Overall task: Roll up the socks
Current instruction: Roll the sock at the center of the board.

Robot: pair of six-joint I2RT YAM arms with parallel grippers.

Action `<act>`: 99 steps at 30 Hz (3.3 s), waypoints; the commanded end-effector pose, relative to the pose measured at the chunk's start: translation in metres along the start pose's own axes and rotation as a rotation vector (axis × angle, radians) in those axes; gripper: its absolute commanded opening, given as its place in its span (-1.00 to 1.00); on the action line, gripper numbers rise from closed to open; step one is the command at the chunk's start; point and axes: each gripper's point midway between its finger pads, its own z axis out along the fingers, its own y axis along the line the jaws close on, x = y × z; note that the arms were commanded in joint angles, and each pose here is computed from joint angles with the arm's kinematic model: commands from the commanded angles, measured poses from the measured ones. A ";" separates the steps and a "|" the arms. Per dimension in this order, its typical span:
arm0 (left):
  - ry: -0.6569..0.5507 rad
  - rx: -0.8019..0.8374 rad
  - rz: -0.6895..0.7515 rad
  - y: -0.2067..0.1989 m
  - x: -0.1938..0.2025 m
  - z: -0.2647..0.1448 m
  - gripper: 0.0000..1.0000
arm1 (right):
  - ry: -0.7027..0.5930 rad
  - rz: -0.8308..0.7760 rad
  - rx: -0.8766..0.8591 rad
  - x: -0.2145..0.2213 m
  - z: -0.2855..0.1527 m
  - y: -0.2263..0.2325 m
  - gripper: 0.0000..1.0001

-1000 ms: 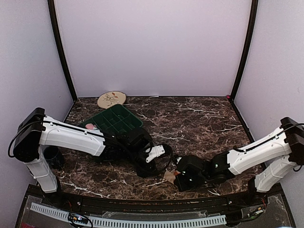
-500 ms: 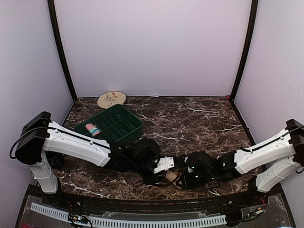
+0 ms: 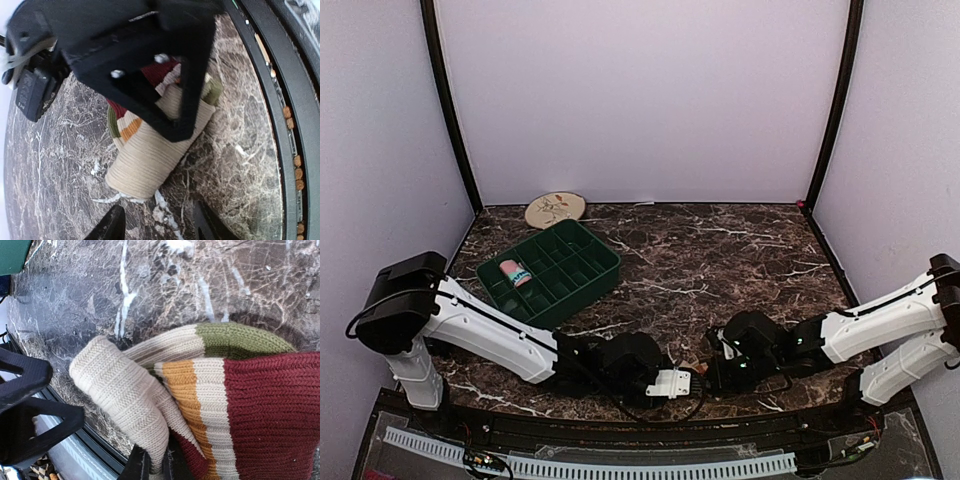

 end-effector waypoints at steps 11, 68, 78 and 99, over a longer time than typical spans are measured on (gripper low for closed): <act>-0.026 -0.258 0.193 0.017 -0.009 0.016 0.07 | 0.160 0.064 0.080 0.035 0.006 -0.038 -1.00; 0.079 0.004 0.312 -0.041 0.011 0.034 -0.76 | 0.067 -0.015 0.211 -0.001 -0.043 -0.048 -0.19; 0.071 -0.027 0.302 -0.033 0.003 0.035 -0.76 | 0.003 0.027 0.254 -0.010 -0.063 -0.049 -0.19; 0.128 -0.162 0.291 -0.010 0.013 0.033 -0.59 | 0.146 -0.132 0.288 -0.020 -0.003 -0.038 -0.58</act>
